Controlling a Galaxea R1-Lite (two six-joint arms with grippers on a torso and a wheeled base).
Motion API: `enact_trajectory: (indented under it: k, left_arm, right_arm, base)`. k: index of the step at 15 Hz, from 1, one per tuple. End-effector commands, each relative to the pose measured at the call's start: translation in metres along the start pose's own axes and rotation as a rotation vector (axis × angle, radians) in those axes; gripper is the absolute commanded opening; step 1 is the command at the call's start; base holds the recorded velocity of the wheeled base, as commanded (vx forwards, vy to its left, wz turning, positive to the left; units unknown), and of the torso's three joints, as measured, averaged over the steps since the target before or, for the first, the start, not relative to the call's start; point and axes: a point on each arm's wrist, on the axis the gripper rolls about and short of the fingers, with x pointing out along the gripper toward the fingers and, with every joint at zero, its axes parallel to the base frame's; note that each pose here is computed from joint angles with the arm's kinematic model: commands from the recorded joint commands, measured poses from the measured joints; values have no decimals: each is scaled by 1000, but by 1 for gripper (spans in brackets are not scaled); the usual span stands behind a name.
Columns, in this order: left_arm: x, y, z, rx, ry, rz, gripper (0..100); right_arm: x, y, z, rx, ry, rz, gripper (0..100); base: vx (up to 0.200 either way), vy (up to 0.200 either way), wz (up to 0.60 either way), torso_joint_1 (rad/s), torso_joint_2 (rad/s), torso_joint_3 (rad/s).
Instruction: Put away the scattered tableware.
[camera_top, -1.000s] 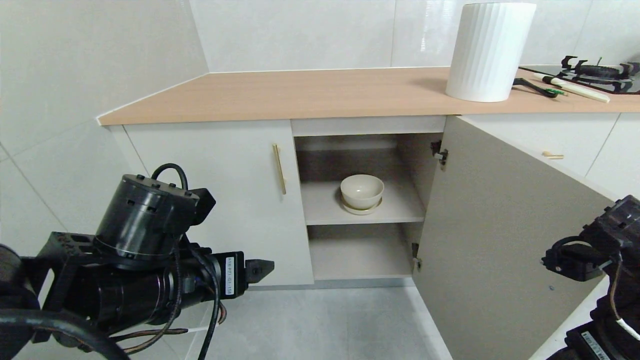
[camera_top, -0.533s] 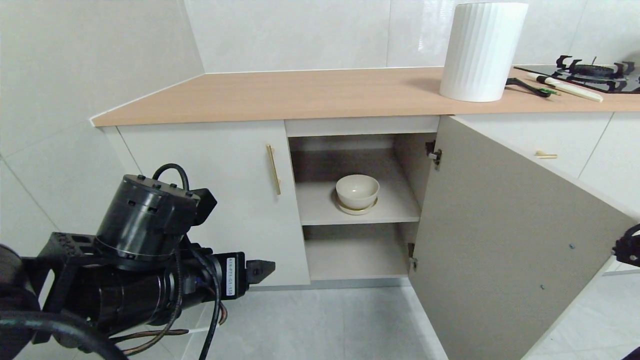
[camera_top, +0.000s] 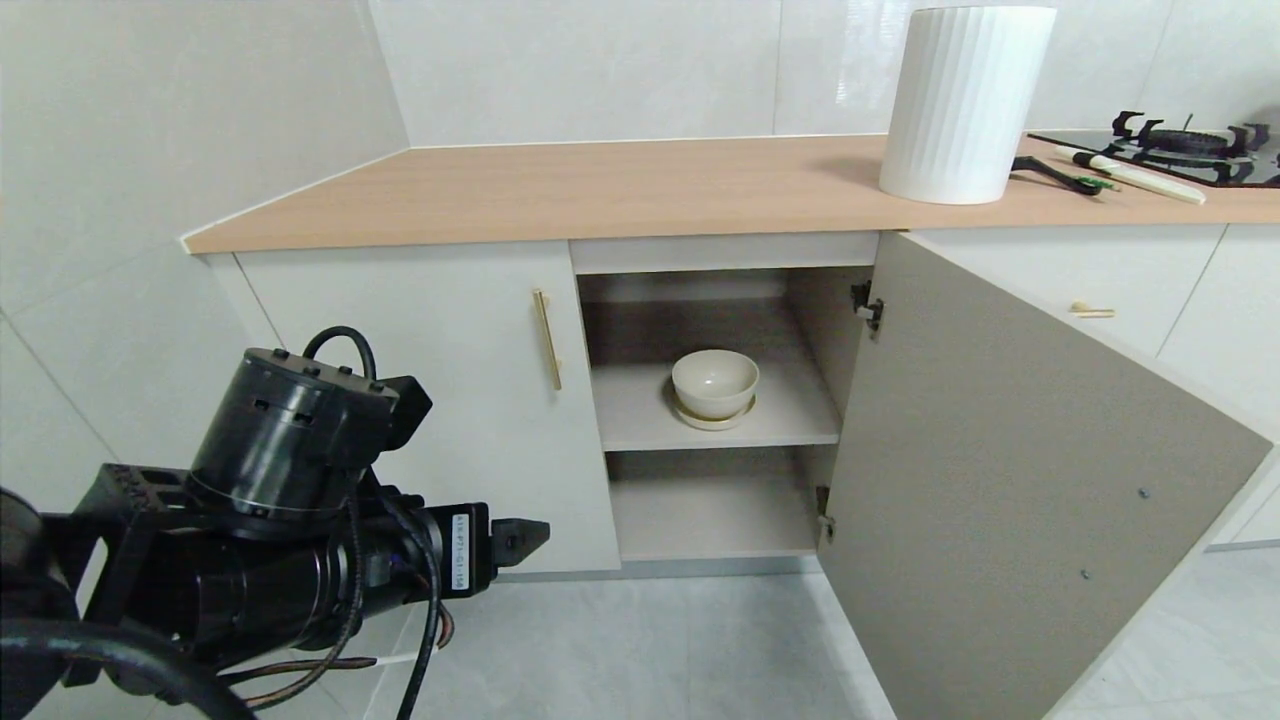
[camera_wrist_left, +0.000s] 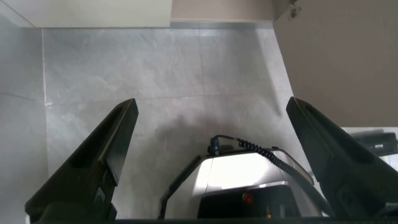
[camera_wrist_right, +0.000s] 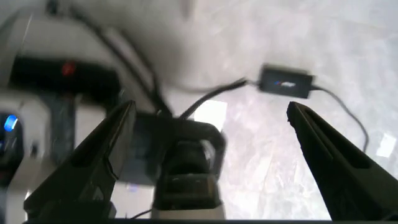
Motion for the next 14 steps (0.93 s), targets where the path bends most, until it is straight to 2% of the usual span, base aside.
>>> enact_trajectory:
  k: [1,5,7,10,14]
  left_arm:
    - [0,0,0,-1,-1,0,100]
    - [0,0,0,0,0,1,100]
    - [0,0,0,0,0,1,100]
    - [1,0,0,0,4,1,100]
    - [1,0,0,0,4,1,100]
  right_arm:
    - [1,-9,5,92,4,-69,100]
    - [58,-41,47,266,69,-158,100]
    - [87,-55,59,320,34,-179,100]
    - [118,-61,72,385,-57,-169,100]
    - [142,-48,82,405,-97,-55,100]
  base:
    - [0,0,0,0,0,0]
    - [0,0,0,0,0,0]
    - [0,0,0,0,0,0]
    - [0,0,0,0,0,0]
    - [0,0,0,0,0,0]
